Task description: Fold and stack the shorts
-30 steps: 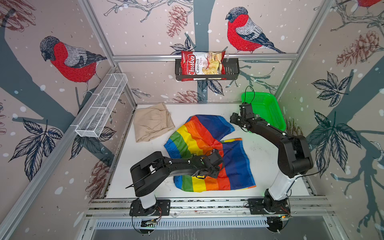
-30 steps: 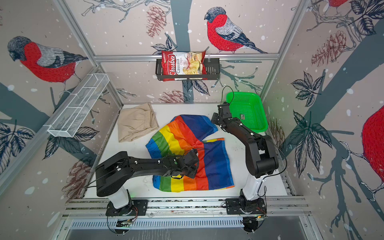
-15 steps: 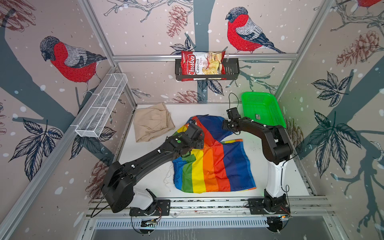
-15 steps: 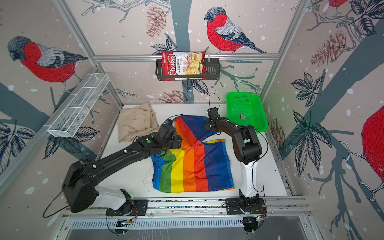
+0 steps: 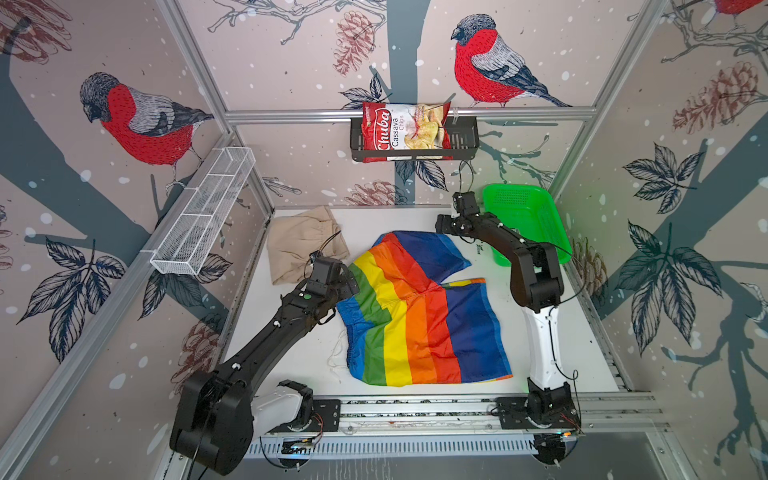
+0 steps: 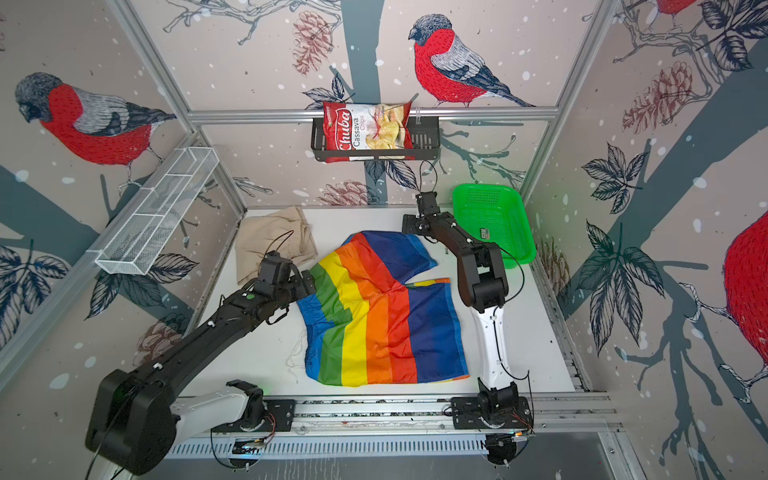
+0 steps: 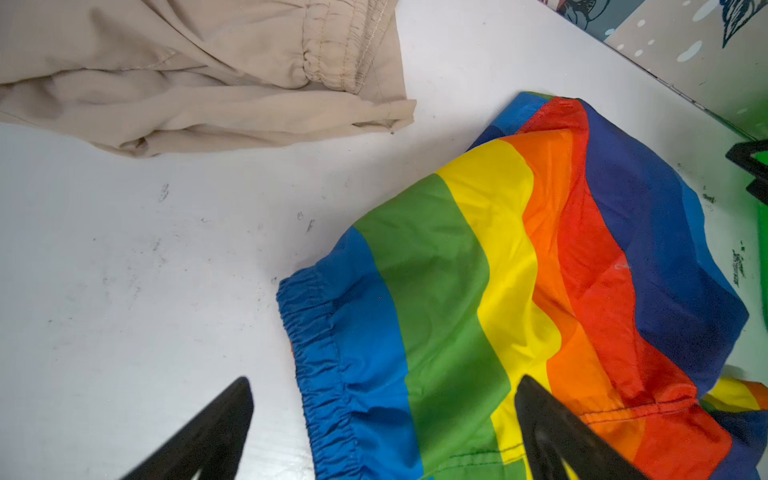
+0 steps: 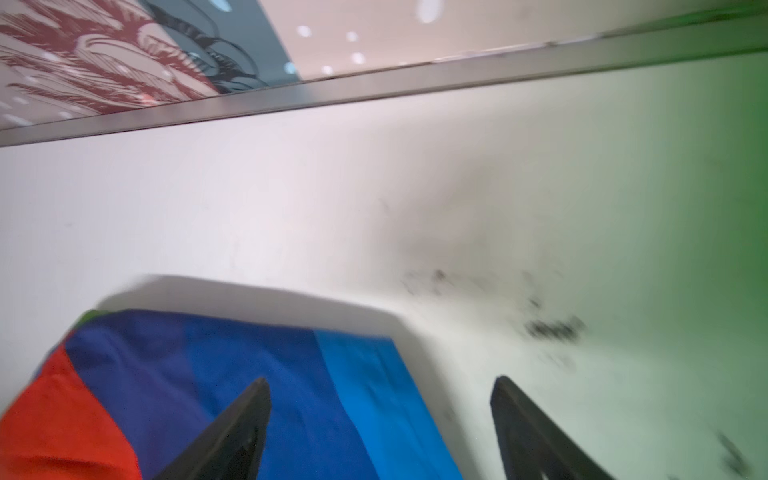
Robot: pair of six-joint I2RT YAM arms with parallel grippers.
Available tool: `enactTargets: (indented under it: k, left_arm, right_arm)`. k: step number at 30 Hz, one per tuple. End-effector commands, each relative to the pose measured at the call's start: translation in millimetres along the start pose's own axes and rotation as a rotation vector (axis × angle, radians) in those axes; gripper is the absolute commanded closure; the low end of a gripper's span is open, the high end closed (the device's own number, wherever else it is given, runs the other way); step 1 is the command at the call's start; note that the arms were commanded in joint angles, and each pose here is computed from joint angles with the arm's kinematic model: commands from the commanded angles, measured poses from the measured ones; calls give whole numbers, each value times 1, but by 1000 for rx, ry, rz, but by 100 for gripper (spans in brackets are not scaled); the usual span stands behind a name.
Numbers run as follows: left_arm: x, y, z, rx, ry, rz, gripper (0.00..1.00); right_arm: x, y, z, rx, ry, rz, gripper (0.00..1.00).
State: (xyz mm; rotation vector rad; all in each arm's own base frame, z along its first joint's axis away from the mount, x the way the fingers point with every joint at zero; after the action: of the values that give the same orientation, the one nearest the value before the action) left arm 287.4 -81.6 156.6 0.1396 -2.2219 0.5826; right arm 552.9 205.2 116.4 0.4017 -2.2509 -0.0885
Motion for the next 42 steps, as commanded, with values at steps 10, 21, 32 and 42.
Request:
enactTargets:
  k: [10, 21, 32, 42]
  left_arm:
    - [-51, 9, 15, 43, 69, -31, 5]
    - [-76, -11, 2, 14, 123, -15, 85]
    - [-13, -14, -41, 30, -89, -38, 100]
    - [-19, 12, -11, 55, -66, -82, 100]
  right_arm:
    - [-48, 22, 31, -29, 139, -339, 15]
    - [-20, 59, 36, -27, 155, -566, 97]
    - [139, 60, -34, 150, -371, -108, 100]
    - [169, 45, 116, 195, -493, 367, 70]
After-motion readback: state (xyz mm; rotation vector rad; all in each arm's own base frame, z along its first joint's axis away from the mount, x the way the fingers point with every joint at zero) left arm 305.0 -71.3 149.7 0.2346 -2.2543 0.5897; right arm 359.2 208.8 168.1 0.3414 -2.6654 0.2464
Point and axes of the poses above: each gripper's point midway between its finger pads, its own x axis back along the fingers, its own y axis along the line the jaws close on, z = x × y, the point moved 5 cm from there along x, back along the fingers, and after that the axes turned 4 degrees about x, right-handed, at the moved point
